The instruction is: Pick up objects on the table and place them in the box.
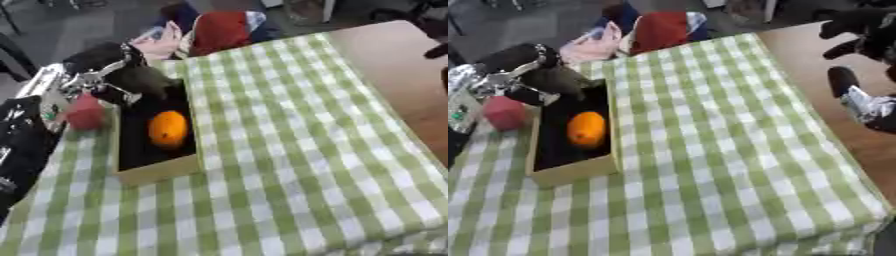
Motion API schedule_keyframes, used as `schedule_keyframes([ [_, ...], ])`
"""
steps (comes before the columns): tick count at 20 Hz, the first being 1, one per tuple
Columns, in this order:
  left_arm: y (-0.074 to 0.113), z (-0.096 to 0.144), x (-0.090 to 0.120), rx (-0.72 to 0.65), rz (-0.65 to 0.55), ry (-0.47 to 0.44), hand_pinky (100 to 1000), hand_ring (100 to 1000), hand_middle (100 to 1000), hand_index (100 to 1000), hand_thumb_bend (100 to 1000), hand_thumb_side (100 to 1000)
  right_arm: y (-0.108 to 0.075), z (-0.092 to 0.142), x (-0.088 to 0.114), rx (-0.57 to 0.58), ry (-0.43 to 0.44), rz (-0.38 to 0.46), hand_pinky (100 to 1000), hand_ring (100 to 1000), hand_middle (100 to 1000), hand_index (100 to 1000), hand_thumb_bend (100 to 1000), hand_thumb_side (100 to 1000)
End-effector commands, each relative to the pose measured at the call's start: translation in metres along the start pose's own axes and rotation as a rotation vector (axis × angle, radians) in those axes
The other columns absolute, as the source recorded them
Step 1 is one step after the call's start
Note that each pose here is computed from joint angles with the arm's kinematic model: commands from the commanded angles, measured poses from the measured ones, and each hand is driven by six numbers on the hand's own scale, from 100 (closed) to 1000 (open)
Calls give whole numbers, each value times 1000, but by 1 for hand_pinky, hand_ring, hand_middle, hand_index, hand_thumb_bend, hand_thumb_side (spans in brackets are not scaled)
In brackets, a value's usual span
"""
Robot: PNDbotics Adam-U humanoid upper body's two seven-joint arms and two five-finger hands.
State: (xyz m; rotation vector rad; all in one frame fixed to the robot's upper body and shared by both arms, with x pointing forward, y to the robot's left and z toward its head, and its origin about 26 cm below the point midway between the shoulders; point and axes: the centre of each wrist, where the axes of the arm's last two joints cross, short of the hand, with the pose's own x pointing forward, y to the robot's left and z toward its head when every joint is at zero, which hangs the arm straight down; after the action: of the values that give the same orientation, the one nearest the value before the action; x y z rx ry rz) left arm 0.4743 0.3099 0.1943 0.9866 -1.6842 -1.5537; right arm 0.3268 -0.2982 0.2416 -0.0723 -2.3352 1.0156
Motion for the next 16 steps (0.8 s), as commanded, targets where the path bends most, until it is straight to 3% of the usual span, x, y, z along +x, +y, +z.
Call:
schedule_keyframes([
  [1,16,1,-8,69,-49,40,621,560,528,636,196,100,-5,-6,8,12,-34,24,710,877,723,876,147,282],
  [3,12,2,-11,76,-70,59,624,569,537,644,215,100,-5,-7,8,12,-36,26,710,877,723,875,146,285],
  [5,9,4,-14,76,-99,85,646,604,580,697,310,100,-5,-6,7,12,-35,29,710,877,723,874,141,281],
  [7,7,6,-16,77,-128,116,658,622,603,719,346,127,-5,-5,7,10,-34,31,710,877,723,874,144,289],
  [10,3,8,-19,70,-169,157,683,661,651,768,473,271,-5,-5,6,9,-32,32,711,878,724,874,139,290],
  [12,1,11,-22,59,-198,175,713,708,705,799,692,496,-4,-4,5,12,-33,30,716,882,728,877,117,292],
  [16,4,16,-26,68,-232,191,740,738,745,818,866,703,-3,-1,2,19,-28,23,715,884,730,879,102,294],
])
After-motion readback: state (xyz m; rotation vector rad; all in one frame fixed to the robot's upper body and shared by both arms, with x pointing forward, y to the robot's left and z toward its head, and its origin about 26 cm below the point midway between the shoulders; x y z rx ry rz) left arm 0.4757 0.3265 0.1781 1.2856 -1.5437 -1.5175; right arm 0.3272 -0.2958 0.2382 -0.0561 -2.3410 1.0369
